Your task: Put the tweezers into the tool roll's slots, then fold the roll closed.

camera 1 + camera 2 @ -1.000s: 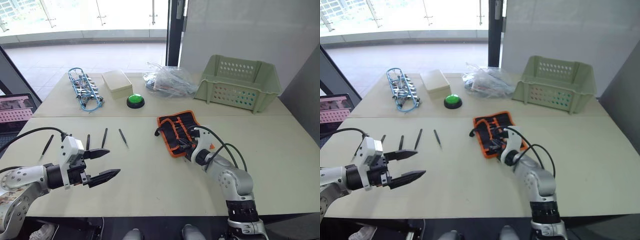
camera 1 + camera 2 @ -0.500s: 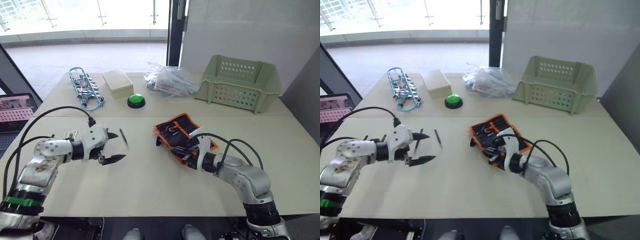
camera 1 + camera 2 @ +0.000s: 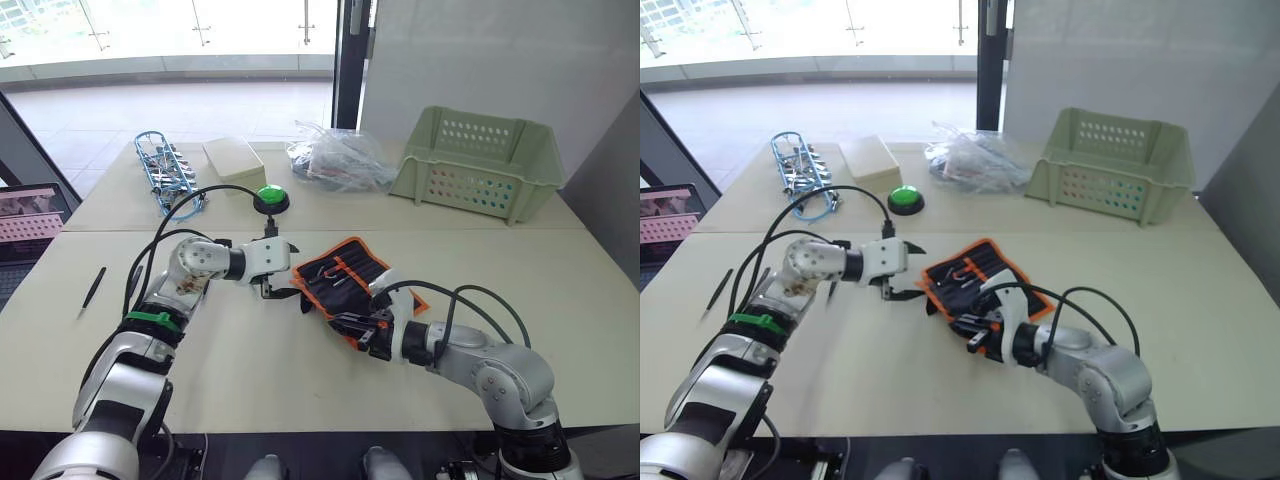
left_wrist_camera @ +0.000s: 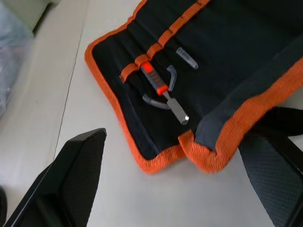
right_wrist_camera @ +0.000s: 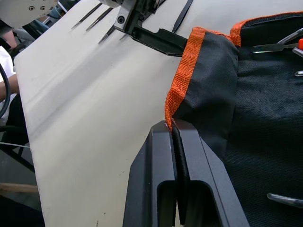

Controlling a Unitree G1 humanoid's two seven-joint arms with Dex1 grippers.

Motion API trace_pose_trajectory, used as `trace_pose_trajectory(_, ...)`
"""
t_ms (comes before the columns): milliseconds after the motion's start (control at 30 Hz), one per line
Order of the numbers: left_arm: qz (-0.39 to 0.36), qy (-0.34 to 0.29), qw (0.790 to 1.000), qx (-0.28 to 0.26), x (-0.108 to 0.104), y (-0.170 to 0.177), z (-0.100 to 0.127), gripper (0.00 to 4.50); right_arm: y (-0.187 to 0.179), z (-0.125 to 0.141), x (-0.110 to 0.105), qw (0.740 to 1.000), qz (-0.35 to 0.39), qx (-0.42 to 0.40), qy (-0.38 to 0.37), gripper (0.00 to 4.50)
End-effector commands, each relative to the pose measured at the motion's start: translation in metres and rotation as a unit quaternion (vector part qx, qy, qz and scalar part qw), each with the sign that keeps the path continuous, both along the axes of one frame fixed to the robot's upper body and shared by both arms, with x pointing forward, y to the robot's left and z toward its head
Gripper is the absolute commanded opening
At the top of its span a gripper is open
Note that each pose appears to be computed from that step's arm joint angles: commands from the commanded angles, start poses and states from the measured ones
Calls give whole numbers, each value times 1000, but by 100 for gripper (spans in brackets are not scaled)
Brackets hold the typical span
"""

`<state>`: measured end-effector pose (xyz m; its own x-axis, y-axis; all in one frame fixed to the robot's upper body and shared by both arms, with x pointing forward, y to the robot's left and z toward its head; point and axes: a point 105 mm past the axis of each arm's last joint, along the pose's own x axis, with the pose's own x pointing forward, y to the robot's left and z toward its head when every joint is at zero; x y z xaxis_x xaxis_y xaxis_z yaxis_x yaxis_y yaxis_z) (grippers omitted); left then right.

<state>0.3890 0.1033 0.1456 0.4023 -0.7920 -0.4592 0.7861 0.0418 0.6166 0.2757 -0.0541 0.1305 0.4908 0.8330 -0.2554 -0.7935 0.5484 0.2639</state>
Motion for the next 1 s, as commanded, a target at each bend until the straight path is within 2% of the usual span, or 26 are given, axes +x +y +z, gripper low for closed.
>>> trace_pose_trajectory(33,-17,-13,1000,9,1,0,7,392,4,12,-8,1000,12,14,-20,0)
trace_pose_trajectory(433,-38,-2,999,0,-2,3,13,2,-3,7,-11,999,22,-20,-23,0)
trace_pose_trajectory(700,-60,28,998,-14,-17,-3,0,2,-26,8,-2,995,40,-74,-48,0)
trace_pose_trajectory(867,-68,39,997,-10,-26,-3,-9,2,-22,9,-13,992,91,-75,-42,0)
trace_pose_trajectory(1000,-64,43,997,13,-30,4,-19,2,-16,-1,-18,993,95,-70,-29,0)
